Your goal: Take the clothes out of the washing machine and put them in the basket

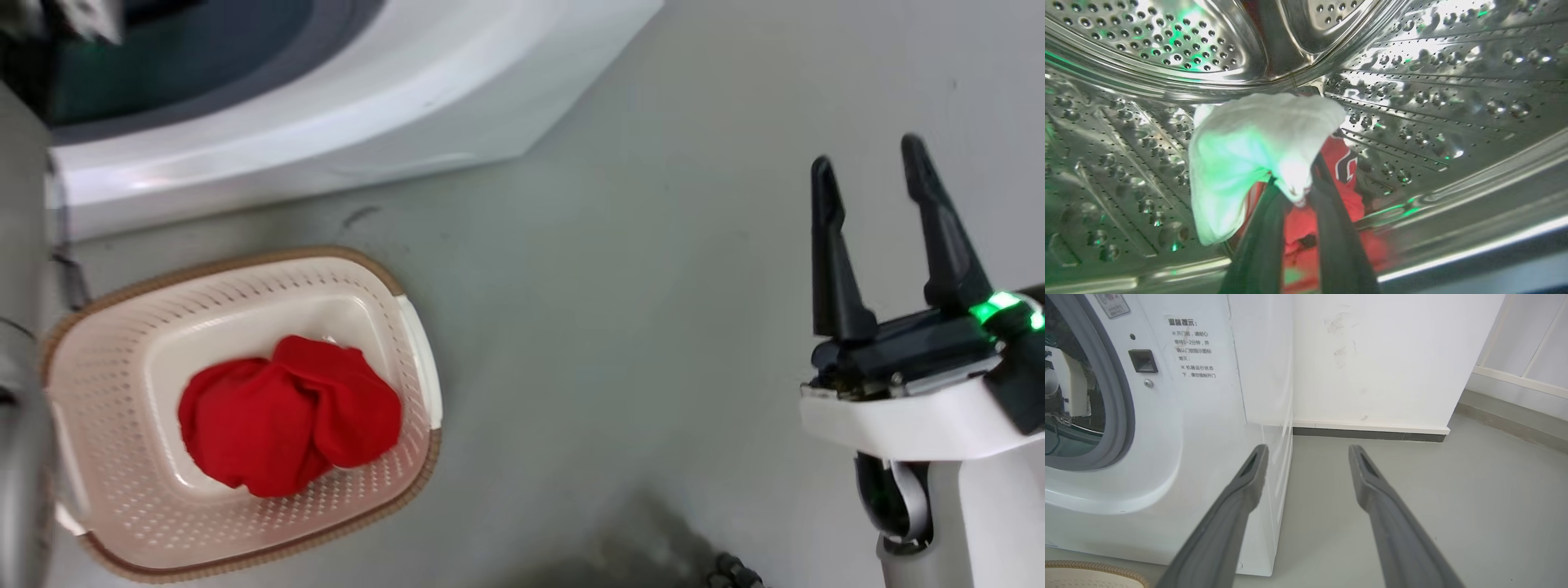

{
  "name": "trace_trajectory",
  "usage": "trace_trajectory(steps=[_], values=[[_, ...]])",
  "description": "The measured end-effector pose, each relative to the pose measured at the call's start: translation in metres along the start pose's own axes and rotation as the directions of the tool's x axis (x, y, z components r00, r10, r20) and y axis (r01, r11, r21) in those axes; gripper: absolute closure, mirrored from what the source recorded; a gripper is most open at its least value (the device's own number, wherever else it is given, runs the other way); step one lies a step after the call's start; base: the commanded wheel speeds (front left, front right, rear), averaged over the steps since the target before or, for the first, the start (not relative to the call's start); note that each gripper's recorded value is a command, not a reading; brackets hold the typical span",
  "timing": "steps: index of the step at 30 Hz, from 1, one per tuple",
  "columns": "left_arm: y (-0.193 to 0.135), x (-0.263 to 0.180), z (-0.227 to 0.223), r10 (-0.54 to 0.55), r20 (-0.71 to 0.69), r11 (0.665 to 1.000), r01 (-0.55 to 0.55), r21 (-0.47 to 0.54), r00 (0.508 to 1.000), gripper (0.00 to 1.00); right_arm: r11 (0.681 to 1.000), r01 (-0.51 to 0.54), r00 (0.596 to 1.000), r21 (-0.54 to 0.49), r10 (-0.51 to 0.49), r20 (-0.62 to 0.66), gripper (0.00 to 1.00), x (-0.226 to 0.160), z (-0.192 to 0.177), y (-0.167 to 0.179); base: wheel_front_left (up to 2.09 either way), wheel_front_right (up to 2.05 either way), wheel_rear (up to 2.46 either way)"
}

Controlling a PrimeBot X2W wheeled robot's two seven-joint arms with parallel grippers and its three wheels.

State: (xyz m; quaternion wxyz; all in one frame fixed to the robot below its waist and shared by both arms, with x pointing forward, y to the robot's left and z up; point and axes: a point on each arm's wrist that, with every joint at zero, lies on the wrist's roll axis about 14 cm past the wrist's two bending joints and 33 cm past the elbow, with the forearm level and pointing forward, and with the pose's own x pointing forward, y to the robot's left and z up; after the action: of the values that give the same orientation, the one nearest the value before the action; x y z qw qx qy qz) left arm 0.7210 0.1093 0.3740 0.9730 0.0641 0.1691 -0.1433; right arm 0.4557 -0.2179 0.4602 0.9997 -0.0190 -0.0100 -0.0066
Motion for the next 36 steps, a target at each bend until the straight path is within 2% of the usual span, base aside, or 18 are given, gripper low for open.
trace_trajectory(steps=[14,22,36], values=[[-0.015,-0.116,0.031,-0.037,0.171,0.999,0.039,-0.009,0.985,1.0,0.998,-0.061,0.994,0.003,0.061,0.09,0.0,-0.034,0.047,0.025,0.0,0.0,0.0],[-0.019,-0.191,0.056,-0.037,0.302,0.999,0.042,-0.01,0.953,1.0,0.994,-0.108,0.985,0.011,0.106,0.137,0.0,-0.055,0.068,0.043,0.0,0.0,0.0],[-0.035,-0.303,0.118,-0.047,0.535,0.998,0.019,0.058,0.844,1.0,0.989,-0.148,0.971,0.008,0.144,0.189,0.0,-0.087,0.089,0.056,0.0,0.0,0.0]])
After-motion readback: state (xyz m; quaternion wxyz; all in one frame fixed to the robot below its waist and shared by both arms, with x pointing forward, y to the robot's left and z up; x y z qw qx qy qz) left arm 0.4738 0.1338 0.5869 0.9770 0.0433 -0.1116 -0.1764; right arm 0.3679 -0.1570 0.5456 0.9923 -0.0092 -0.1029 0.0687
